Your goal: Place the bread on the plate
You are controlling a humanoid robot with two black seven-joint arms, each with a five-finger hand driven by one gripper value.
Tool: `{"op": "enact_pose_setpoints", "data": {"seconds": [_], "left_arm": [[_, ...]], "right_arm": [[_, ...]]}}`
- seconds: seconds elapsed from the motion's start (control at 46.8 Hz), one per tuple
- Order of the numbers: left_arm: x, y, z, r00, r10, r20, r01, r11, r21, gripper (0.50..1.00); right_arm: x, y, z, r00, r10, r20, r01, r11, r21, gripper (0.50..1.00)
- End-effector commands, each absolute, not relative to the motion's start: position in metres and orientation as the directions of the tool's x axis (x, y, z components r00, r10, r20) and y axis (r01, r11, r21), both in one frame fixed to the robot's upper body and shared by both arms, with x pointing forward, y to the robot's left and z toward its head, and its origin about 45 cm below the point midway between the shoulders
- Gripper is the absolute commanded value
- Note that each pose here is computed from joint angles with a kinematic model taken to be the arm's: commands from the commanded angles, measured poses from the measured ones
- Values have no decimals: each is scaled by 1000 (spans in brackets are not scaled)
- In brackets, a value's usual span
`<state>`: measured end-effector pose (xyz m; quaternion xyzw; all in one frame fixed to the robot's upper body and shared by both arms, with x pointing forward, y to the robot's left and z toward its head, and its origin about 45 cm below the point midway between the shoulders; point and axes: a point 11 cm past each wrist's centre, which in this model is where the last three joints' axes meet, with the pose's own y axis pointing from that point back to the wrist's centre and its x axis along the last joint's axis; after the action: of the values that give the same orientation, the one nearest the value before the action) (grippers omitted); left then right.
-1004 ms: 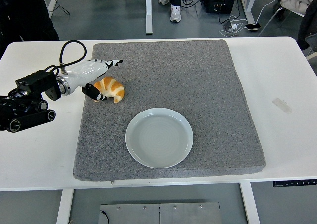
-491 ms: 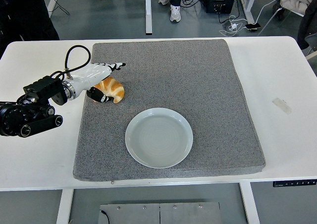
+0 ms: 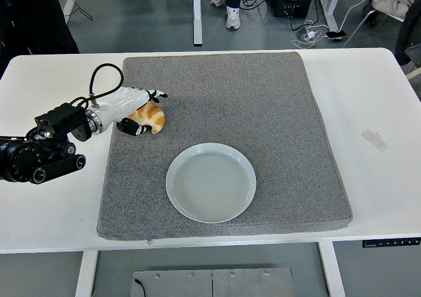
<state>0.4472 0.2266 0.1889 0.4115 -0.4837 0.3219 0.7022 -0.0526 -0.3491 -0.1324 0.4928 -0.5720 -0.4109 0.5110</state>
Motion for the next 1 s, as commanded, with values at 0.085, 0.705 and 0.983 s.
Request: {"op": "enact_pose_setpoints", "data": {"seconds": [0.085,0.705,0.983], "left_arm": [[447,224,188,326,53,944,-847,460,267,784],[445,222,187,335,51,941,-833,483,271,500],[452,224,201,310,59,949,-843,479,246,500]], "right_arm": [[-53,-349,-132,8,-983,181,-144,178,973,1000],[-53,-349,-132,8,-984,180,-144,177,974,1000],[-53,-349,-132,9,-983,181,-143,178,974,1000]]}}
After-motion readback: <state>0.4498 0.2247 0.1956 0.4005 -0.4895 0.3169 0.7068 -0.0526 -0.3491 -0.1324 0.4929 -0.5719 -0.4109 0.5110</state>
